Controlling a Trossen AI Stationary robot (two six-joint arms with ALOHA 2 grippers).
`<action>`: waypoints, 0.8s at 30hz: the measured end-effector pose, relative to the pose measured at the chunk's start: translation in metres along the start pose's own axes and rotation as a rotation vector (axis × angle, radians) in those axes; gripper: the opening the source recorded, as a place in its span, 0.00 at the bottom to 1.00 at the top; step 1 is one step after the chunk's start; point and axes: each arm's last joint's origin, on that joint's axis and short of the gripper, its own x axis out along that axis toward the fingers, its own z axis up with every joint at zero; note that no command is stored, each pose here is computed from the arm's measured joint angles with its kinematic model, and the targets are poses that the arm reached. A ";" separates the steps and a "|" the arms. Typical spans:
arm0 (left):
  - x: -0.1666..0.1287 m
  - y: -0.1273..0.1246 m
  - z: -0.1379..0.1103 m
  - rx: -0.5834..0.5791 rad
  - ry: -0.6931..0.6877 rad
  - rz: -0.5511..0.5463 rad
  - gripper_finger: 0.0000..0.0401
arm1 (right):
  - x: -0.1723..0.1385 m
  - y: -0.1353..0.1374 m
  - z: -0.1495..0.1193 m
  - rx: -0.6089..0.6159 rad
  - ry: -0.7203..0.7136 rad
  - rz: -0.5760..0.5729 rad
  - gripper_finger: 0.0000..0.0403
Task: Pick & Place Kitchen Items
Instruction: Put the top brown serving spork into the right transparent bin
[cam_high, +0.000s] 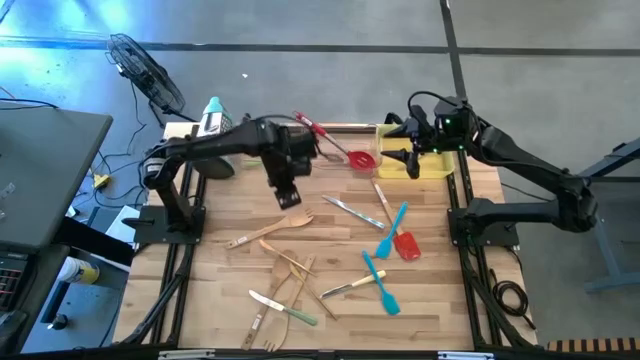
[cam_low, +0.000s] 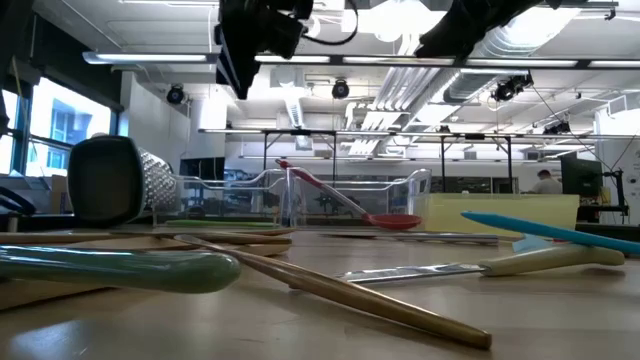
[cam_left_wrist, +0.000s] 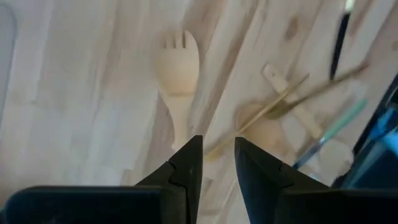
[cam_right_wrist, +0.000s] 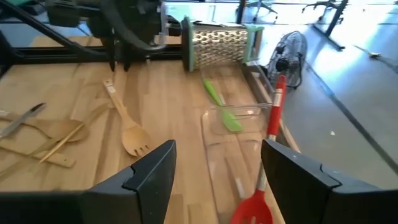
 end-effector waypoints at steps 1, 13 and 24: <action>0.002 -0.006 -0.002 0.024 0.005 0.021 0.22 | 0.001 0.000 0.000 0.003 0.002 0.011 0.57; 0.023 -0.056 -0.023 0.069 0.063 0.168 0.22 | 0.005 0.002 -0.001 0.043 -0.015 0.154 0.57; 0.068 -0.055 -0.038 0.053 0.127 0.203 0.22 | 0.005 0.006 -0.001 0.048 -0.036 0.270 0.57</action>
